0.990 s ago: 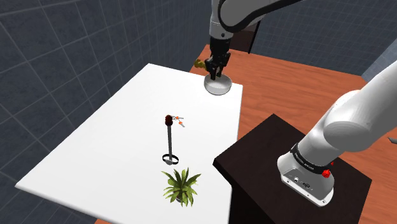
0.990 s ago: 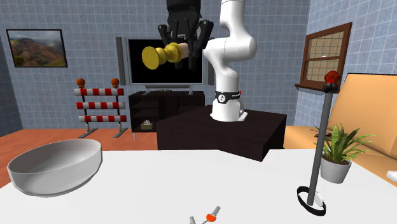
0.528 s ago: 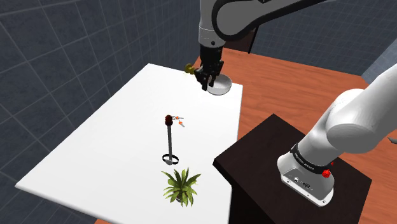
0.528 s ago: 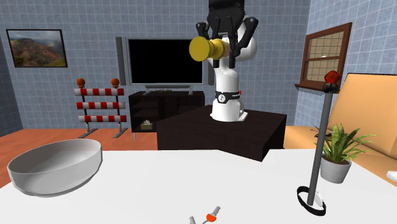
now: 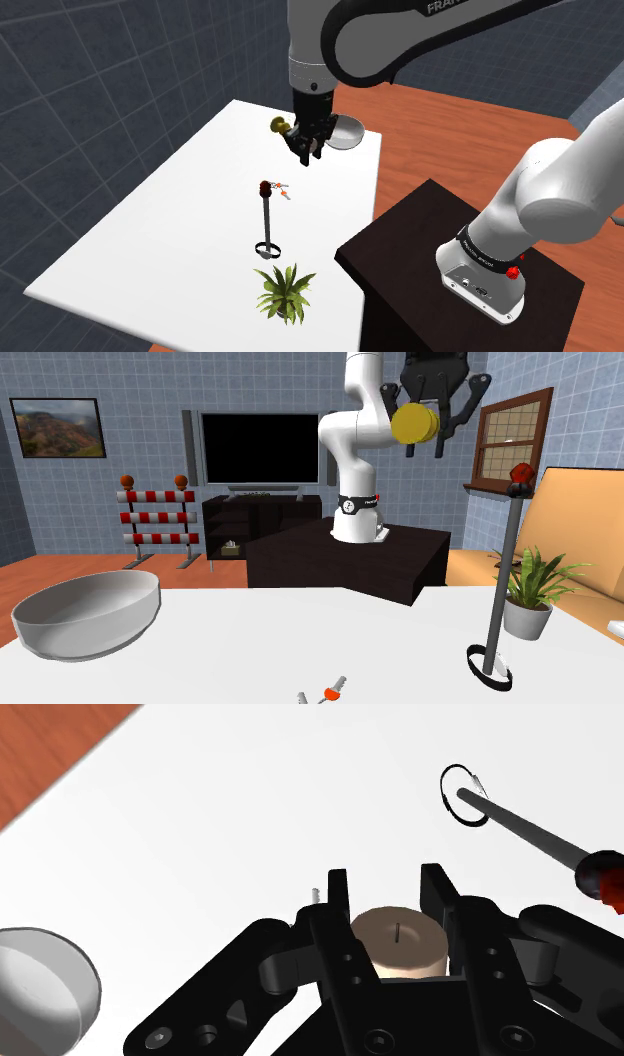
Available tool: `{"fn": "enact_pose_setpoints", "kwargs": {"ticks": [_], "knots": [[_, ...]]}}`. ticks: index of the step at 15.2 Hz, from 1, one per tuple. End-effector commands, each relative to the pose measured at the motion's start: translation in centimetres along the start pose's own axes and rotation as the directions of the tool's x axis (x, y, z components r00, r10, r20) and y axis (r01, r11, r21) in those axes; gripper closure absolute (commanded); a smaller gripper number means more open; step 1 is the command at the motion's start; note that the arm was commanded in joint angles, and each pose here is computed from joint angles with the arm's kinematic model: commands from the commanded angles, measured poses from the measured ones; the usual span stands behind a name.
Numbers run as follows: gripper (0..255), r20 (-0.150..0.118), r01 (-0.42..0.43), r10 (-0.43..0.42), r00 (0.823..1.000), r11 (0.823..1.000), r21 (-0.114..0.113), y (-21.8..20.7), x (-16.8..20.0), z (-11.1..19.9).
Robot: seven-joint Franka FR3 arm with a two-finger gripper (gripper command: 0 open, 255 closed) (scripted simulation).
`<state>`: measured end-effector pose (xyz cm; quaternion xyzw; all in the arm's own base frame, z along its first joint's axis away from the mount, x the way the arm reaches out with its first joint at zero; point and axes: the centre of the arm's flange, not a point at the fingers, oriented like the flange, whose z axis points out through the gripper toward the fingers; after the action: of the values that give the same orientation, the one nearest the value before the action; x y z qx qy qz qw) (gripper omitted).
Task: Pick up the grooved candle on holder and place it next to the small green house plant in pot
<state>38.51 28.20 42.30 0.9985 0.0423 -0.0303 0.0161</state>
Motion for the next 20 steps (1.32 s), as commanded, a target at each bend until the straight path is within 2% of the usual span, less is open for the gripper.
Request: {"fn": "enact_pose_setpoints", "kwargs": {"ticks": [1,2,20], "knots": [[255,0.0,-0.002,0.002,1.0,1.0,0.0,-2.6,-0.9,0.3],[255,0.0,-0.002,0.002,1.0,1.0,0.0,-4.9,-1.8,0.3],[255,0.0,-0.002,0.002,1.0,1.0,0.0,-5.2,-1.2,9.8]]}}
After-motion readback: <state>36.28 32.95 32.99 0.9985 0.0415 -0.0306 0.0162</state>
